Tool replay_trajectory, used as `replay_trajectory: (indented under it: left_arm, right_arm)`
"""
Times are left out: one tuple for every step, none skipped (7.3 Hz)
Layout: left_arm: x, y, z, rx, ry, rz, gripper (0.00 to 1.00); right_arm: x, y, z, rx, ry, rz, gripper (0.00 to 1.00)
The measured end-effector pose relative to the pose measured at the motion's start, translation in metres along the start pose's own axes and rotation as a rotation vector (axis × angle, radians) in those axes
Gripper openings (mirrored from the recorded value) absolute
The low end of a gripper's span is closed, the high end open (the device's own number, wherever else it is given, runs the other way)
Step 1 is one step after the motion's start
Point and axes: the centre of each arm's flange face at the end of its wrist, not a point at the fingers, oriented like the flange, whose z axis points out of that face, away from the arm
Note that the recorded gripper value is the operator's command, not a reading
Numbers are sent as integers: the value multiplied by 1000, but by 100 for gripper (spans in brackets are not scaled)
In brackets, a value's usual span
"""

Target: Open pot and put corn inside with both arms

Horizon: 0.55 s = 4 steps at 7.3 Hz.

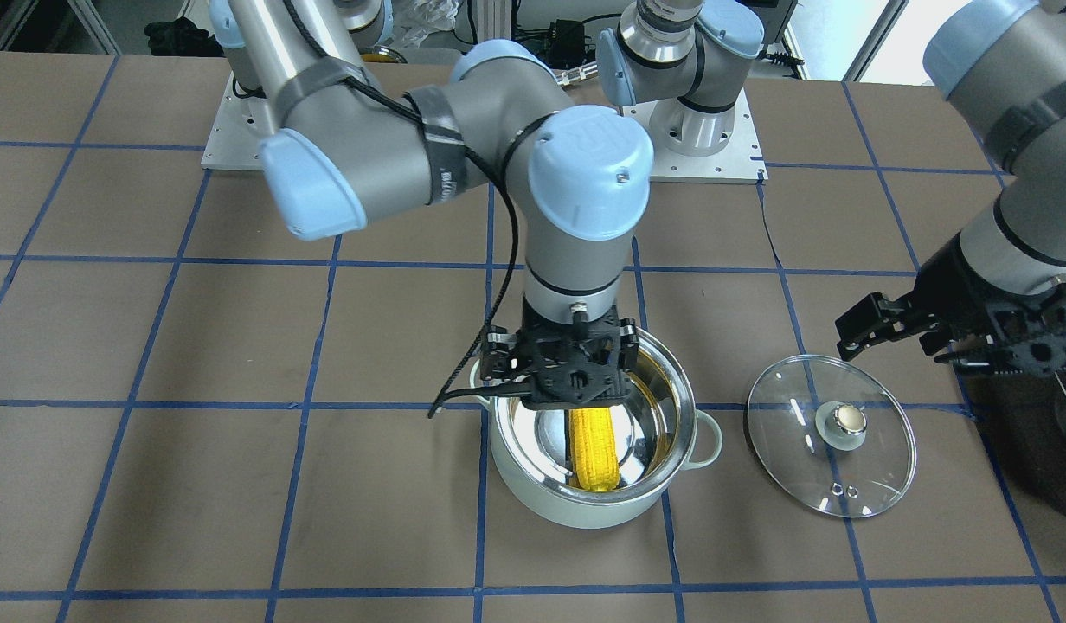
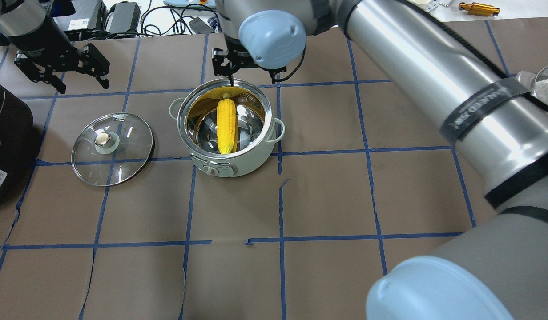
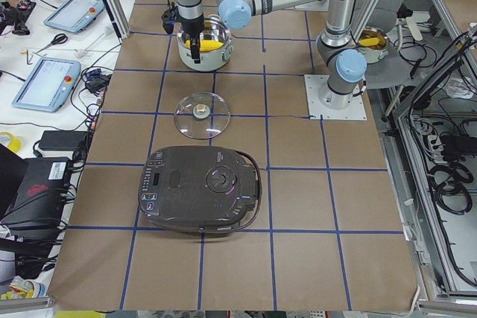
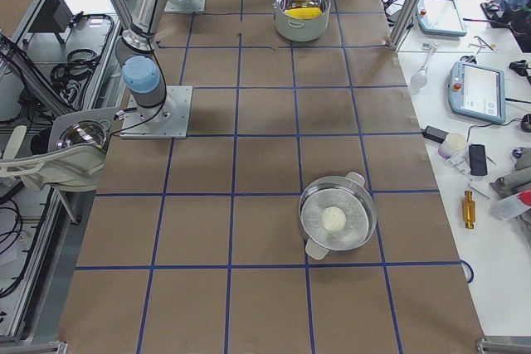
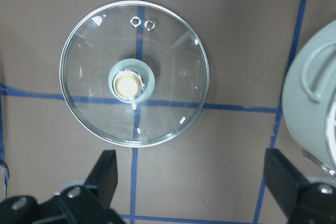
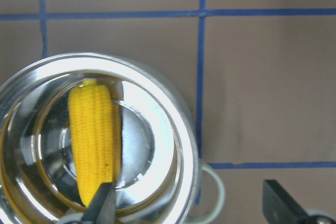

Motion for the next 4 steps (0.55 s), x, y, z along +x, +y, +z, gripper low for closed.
replay_trajectory:
  left_arm:
    - [35, 15, -28, 34, 1, -4, 100]
    - [72, 33, -46, 61, 6, 22, 100]
    - [106, 45, -52, 76, 12, 51, 100]
    - [137, 54, -53, 88, 15, 78, 100]
  right_arm:
    - [51, -3, -16, -7, 5, 60, 100]
    - [106, 6, -30, -22, 15, 91, 100]
    - [151, 21, -39, -38, 28, 93, 100]
    - [189, 39, -44, -63, 41, 97, 100]
